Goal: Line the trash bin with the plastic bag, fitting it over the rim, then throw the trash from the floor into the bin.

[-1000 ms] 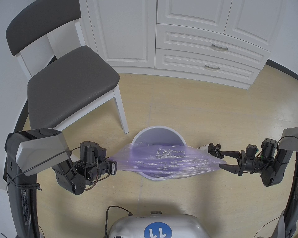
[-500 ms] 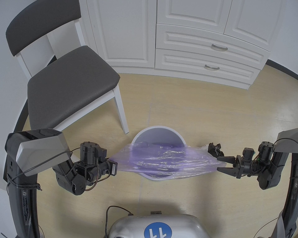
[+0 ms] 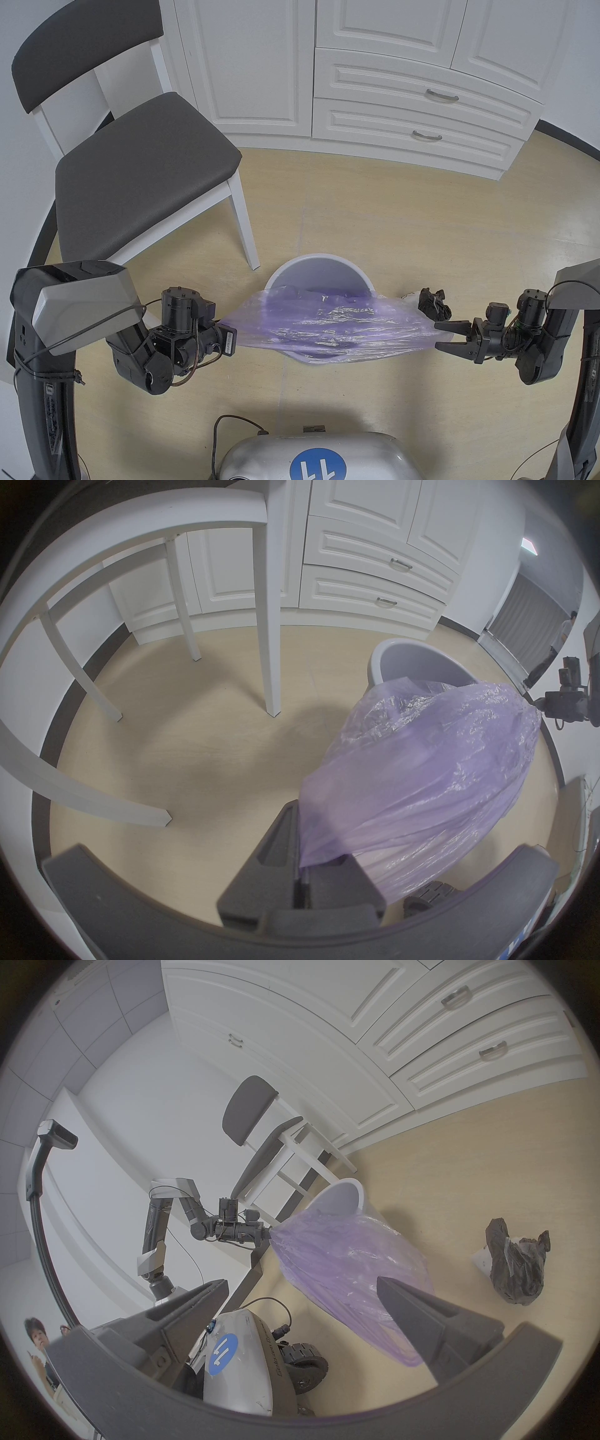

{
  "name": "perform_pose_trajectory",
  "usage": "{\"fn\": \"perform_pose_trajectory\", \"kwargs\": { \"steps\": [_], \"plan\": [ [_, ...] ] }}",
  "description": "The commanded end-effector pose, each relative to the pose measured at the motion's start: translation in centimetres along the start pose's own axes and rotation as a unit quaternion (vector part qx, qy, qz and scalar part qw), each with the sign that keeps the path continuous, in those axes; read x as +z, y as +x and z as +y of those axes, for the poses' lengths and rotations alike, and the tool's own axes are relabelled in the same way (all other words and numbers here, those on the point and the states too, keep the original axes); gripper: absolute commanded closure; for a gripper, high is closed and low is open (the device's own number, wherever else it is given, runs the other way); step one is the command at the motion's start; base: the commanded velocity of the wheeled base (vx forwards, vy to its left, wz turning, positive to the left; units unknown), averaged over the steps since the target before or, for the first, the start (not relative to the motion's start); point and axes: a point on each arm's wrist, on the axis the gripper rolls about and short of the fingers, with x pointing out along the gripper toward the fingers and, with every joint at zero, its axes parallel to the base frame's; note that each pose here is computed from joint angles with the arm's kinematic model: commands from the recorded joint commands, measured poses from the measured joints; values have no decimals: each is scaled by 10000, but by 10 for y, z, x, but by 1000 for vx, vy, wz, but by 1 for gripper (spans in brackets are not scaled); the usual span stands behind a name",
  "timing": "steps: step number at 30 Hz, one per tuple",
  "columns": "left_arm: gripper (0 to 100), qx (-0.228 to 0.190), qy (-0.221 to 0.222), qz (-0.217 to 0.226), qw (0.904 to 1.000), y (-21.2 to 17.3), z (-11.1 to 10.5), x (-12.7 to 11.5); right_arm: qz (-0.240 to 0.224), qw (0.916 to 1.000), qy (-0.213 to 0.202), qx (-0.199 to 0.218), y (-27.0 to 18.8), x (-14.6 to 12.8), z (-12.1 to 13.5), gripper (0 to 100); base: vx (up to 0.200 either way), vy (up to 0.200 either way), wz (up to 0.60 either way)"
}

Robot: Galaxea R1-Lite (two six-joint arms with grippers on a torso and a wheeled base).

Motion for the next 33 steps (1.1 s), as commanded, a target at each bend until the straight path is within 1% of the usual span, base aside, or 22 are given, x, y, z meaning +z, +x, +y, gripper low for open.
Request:
{"fn": "perform_pose_trajectory", "kwargs": {
  "steps": [1, 8, 23, 28, 31, 33],
  "plan": [
    [100, 1, 0, 20, 10000, 0, 0, -1, -14, 10000, -71, 29, 2, 0, 0, 0, 0, 0, 0],
    [100, 1, 86, 43, 10000, 1, 0, -3, -14, 10000, -79, 36, 2, 1, 0, 0, 0, 0, 0],
    [100, 14, 86, 44, 10000, 1, 1, -2, -36, 9998, -175, 31, 1, 5, 2, 0, 0, 0, 0],
    [100, 26, 126, 75, 9999, 1, 2, -4, -118, 9993, -336, -73, -6, 14, 3, 0, 0, 0, 0],
    [100, 38, 173, 91, 9998, 0, 3, -5, -199, 9981, -542, -194, -15, 23, 5, 0, 0, 0, 0],
    [100, 45, 177, 100, 9998, 1, 4, -5, -224, 9978, -575, -237, -19, 26, 6, 0, 0, 0, 0]
  ]
}}
